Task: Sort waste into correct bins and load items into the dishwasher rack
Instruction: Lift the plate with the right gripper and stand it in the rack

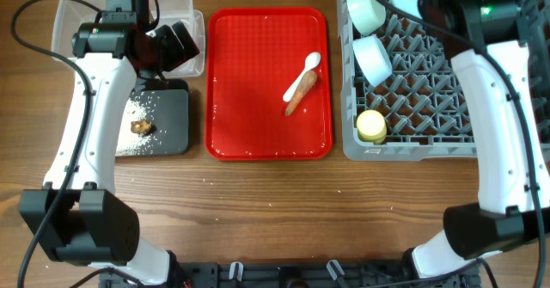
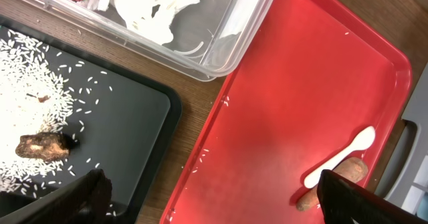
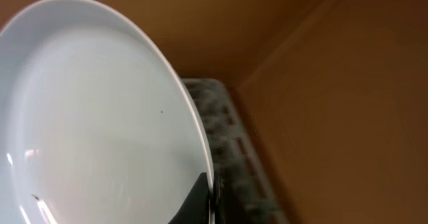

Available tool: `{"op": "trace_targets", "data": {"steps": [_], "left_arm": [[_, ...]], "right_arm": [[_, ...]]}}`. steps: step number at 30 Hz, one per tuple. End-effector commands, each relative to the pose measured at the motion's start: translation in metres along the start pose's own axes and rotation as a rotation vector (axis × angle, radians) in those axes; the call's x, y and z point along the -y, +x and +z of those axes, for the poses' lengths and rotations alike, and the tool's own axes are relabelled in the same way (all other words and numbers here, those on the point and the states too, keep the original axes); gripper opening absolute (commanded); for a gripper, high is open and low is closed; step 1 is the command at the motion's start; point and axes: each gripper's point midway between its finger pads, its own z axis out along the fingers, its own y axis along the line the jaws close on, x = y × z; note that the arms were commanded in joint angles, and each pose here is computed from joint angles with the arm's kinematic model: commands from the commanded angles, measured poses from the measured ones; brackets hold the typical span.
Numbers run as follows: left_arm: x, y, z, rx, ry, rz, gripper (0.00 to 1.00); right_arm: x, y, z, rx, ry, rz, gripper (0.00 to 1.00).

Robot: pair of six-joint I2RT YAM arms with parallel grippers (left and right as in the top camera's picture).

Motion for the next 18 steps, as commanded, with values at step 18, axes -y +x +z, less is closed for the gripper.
{"op": "trace_targets", "data": {"steps": [18], "left_arm": [[-0.002, -0.005, -0.003, 0.018, -0.007, -0.006, 1.0]], "right_arm": [[-0.104, 0.073, 0.149, -0.19, 0.022, -0.517, 0.04]]}}
